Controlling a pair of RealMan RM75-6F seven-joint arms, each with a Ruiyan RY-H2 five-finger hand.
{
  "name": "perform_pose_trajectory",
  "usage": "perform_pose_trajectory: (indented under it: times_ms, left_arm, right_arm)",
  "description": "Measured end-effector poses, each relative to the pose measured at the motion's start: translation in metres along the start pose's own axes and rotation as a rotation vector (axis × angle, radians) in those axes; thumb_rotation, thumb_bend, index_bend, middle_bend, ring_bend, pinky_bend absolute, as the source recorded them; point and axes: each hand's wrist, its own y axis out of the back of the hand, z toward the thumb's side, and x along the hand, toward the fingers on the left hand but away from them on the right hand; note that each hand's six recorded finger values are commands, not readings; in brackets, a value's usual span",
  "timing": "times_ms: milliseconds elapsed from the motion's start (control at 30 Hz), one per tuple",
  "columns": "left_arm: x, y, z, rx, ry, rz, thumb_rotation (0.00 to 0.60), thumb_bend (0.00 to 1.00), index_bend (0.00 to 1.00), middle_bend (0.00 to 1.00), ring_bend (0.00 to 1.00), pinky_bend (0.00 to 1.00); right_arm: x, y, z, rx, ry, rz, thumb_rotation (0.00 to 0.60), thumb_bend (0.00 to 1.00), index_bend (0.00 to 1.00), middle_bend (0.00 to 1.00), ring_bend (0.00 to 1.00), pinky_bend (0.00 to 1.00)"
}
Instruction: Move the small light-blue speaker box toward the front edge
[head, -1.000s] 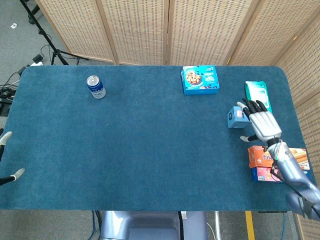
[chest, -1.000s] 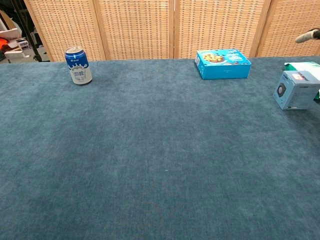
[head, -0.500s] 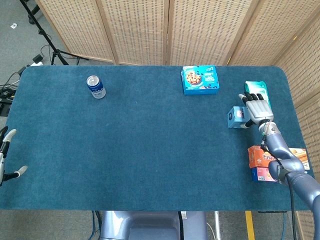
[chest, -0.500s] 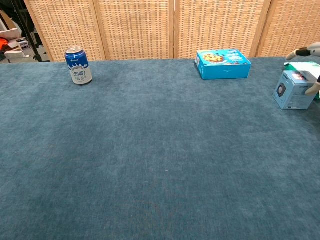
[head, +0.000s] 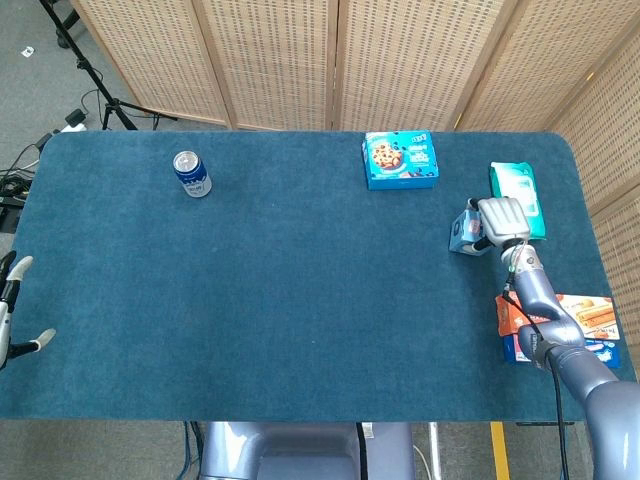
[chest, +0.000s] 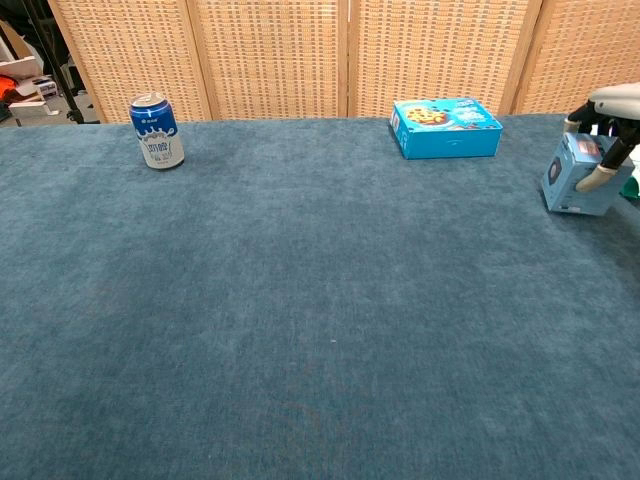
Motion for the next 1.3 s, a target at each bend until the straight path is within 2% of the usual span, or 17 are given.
perform_pose_trajectory:
  times_ms: [200,367,567,700,900,1100,1133,1200,1233,1267,1300]
  left_arm:
    - [-0.002,0.003,0.0,-0.009,-0.011,0.007,0.6,0.0,0.0,0.0,0.0,0.0]
    - [-0.006,0.007,0.003,-0.019,-0.029,0.015,0.6,0.0,0.0,0.0,0.0,0.0]
    - [-0.011,0.01,0.004,-0.029,-0.048,0.02,0.6,0.0,0.0,0.0,0.0,0.0]
    - [-0.014,0.013,0.005,-0.038,-0.06,0.029,0.6,0.0,0.0,0.0,0.0,0.0]
    - [-0.015,0.016,0.002,-0.047,-0.058,0.031,0.6,0.0,0.0,0.0,0.0,0.0]
    - [-0.016,0.017,0.0,-0.052,-0.052,0.033,0.6,0.0,0.0,0.0,0.0,0.0]
    - [-0.016,0.018,0.0,-0.052,-0.052,0.033,0.6,0.0,0.0,0.0,0.0,0.0]
    - [-0.016,0.018,0.0,-0.053,-0.053,0.034,0.6,0.0,0.0,0.0,0.0,0.0]
    - [-0.016,0.018,0.0,-0.053,-0.053,0.034,0.6,0.0,0.0,0.0,0.0,0.0]
    - [-0.016,0.018,0.0,-0.053,-0.053,0.034,0.6,0.0,0.0,0.0,0.0,0.0]
    - [-0.016,0.018,0.0,-0.053,-0.053,0.034,0.6,0.0,0.0,0.0,0.0,0.0]
  right_arm:
    - [0.008,0.014,0.008,-0.05,0.066,-0.055,0.6,0.31,0.46,0.57,0.53,0.36]
    - [0.025,0.024,0.025,-0.119,0.163,-0.012,0.6,0.32,0.46,0.57,0.53,0.36]
    - [0.069,0.041,0.06,-0.184,0.312,0.141,0.6,0.4,0.46,0.57,0.53,0.36]
    - [0.109,0.046,0.082,-0.189,0.376,0.304,0.6,0.41,0.46,0.57,0.53,0.36]
    - [0.14,0.033,0.095,-0.12,0.383,0.524,0.6,0.42,0.47,0.57,0.53,0.36]
    - [0.149,0.013,0.099,-0.031,0.365,0.666,0.6,0.41,0.48,0.56,0.52,0.36]
    - [0.15,0.01,0.1,-0.021,0.364,0.681,0.6,0.37,0.46,0.51,0.49,0.36]
    - [0.15,0.002,0.104,-0.008,0.367,0.706,0.6,0.24,0.3,0.27,0.29,0.35]
    - [0.15,-0.002,0.105,-0.005,0.37,0.713,0.6,0.14,0.16,0.12,0.14,0.32]
    - [0.15,-0.004,0.107,-0.004,0.371,0.718,0.6,0.07,0.06,0.03,0.04,0.27]
    - [0.15,-0.007,0.108,-0.009,0.371,0.722,0.6,0.04,0.02,0.0,0.01,0.23]
